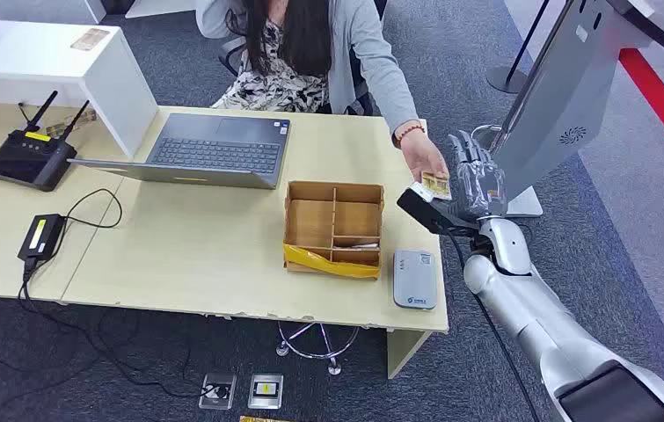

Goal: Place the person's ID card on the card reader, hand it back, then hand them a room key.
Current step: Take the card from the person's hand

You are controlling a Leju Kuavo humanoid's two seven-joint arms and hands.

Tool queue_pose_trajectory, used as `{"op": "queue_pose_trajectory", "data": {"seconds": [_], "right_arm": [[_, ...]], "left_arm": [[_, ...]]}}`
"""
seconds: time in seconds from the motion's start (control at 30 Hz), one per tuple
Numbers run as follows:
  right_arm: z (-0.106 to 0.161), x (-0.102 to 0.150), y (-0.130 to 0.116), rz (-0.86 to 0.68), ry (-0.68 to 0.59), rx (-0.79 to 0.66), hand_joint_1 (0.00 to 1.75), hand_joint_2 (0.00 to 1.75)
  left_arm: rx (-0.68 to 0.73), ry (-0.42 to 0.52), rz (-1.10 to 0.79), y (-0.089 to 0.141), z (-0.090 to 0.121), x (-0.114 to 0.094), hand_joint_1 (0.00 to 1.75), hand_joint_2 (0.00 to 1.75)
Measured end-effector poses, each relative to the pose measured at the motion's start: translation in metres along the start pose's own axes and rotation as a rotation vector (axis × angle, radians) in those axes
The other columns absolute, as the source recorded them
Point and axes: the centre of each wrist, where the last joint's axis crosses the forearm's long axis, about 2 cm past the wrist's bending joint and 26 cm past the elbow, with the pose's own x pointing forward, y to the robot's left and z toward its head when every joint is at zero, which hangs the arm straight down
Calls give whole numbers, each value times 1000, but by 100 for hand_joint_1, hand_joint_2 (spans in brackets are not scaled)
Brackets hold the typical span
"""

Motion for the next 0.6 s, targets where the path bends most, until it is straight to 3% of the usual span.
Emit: {"op": "queue_pose_trajectory", "data": {"seconds": [0.33, 0.47, 0.6], "right_arm": [[-3, 22, 7, 7, -91, 3, 0, 175], [-3, 25, 9, -12, -99, -5, 175, 175], [-3, 24, 10, -43, -92, -10, 175, 175]], "left_arm": [[4, -9, -10, 7, -3, 1, 0, 0], [0, -19, -11, 10, -5, 2, 0, 0], [2, -28, -11, 12, -6, 3, 0, 0]]}}
